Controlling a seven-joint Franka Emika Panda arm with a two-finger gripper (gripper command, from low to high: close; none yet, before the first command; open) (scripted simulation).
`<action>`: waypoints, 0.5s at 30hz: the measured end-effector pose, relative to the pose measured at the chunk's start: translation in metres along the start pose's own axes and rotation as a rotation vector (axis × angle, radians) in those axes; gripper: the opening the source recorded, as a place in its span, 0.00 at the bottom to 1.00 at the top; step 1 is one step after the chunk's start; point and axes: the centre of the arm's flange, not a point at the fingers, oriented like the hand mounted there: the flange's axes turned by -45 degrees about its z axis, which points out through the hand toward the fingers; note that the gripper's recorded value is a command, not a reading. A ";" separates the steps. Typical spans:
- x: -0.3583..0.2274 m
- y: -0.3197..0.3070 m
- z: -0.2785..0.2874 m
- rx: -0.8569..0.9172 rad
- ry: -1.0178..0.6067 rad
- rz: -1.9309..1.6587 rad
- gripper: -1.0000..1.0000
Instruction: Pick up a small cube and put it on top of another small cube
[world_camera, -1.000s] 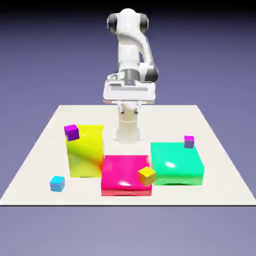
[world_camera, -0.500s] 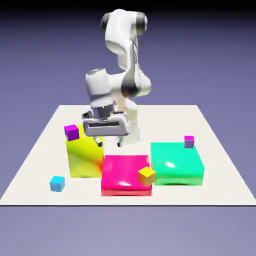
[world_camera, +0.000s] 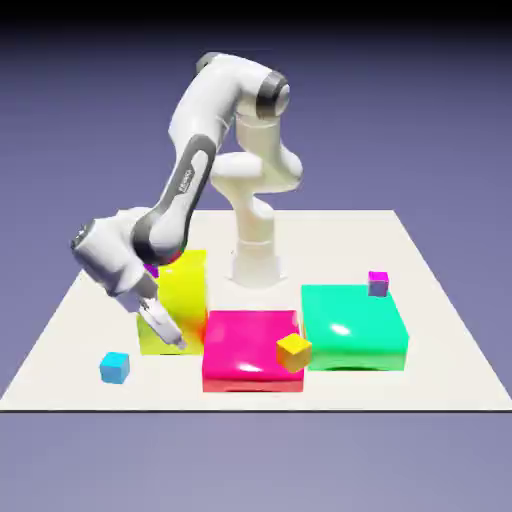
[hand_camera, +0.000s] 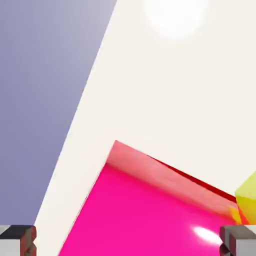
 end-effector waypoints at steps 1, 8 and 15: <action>0.009 0.003 0.000 0.007 -0.021 0.032 0.50; 0.061 0.019 0.000 0.050 -0.144 0.207 0.50; 0.098 0.023 0.001 0.057 -0.247 0.303 0.50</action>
